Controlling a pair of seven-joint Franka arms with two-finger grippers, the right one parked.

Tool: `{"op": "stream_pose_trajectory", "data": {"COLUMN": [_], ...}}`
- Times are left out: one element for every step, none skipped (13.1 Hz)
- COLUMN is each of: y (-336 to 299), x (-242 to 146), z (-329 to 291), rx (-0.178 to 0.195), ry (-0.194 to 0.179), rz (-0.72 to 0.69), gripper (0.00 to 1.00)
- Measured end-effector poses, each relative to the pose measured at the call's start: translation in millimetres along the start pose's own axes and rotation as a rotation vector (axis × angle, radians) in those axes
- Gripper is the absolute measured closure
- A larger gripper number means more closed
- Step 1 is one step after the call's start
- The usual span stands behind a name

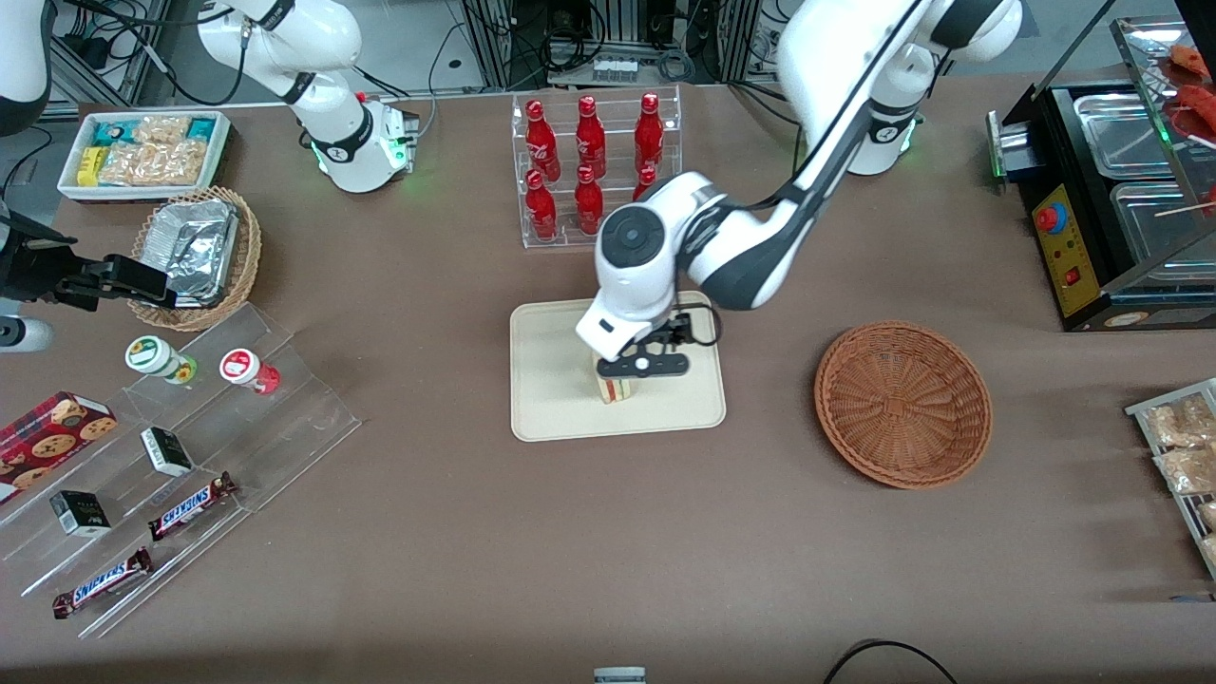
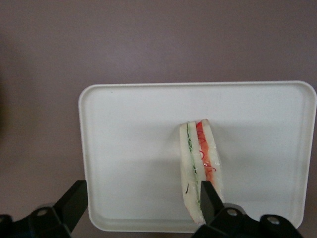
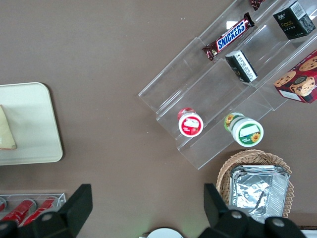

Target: Place sandwich from basket to tray

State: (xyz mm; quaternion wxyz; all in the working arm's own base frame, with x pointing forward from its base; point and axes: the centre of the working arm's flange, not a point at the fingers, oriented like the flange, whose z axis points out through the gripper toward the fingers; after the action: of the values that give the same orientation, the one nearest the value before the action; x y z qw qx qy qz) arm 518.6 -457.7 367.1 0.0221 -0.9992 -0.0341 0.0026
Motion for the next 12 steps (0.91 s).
{"op": "stream_pose_trajectory", "data": {"y": [-19,-39,-60,-81,-103,-125,-152,-180,-208,-233,-256,-276], "x": [7,13,19,24,29,33,38,44,48,51,52,51], "z": [-24,-45,-65,-84,-101,-118,-135,-150,-163,-171,-176,-181], "rx": [0.014,0.033,0.047,0.057,0.069,0.079,0.086,0.091,0.089,0.081,0.070,0.058], "ry": [0.000,-0.005,-0.008,-0.010,-0.014,-0.020,-0.024,-0.028,-0.031,-0.036,-0.040,-0.045], "rz": [-0.026,-0.055,-0.081,-0.095,-0.093,-0.084,-0.064,-0.042,-0.020,0.004,0.030,0.055], "gripper": [0.00,0.00,0.00,0.00,0.00,0.00,0.00,0.00,0.00,0.00,0.00,0.00]}}
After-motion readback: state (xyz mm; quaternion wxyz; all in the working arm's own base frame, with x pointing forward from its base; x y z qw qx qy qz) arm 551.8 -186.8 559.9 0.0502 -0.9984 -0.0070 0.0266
